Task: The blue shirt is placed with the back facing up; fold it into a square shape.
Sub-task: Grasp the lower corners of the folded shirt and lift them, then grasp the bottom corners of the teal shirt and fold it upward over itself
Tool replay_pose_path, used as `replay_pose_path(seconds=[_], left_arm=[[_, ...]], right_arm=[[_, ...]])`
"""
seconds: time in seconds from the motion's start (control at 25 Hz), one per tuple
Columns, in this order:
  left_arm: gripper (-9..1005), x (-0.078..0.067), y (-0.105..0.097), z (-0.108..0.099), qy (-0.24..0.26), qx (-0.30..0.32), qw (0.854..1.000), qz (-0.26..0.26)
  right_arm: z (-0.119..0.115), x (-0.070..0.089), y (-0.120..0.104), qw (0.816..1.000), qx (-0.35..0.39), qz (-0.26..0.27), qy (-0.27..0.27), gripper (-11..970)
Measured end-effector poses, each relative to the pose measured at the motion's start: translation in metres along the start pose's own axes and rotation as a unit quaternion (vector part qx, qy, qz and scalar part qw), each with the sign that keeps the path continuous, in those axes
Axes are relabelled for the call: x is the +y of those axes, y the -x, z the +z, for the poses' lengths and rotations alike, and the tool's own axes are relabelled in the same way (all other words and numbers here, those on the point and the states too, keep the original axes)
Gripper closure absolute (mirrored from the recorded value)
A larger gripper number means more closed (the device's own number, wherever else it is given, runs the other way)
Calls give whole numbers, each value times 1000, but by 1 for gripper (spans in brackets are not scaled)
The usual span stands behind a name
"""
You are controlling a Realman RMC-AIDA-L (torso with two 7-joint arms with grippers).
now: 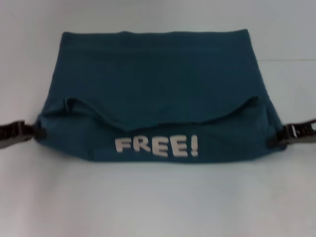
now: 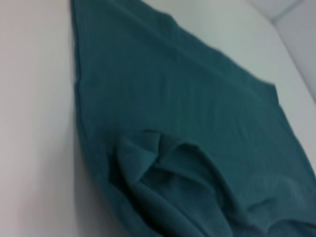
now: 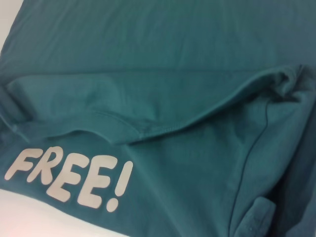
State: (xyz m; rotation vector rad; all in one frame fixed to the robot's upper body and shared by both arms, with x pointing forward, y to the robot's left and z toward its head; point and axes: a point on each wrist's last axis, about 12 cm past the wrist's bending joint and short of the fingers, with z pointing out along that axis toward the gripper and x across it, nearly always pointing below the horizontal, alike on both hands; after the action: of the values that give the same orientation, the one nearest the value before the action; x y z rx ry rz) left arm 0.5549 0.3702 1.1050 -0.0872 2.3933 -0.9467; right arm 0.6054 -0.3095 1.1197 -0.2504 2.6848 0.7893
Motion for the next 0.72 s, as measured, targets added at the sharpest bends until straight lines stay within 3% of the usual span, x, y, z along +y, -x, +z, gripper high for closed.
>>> replay_pose_path(seconds=[0.44, 0.72], left_arm=[[995, -1, -44, -42, -23, 139, 990, 10], [995, 0, -66, -53, -36, 207, 978, 10]], right_arm=[[-21, -14, -62, 992, 113, 30, 44, 901], [-26, -23, -91, 987, 145, 31, 66, 902]])
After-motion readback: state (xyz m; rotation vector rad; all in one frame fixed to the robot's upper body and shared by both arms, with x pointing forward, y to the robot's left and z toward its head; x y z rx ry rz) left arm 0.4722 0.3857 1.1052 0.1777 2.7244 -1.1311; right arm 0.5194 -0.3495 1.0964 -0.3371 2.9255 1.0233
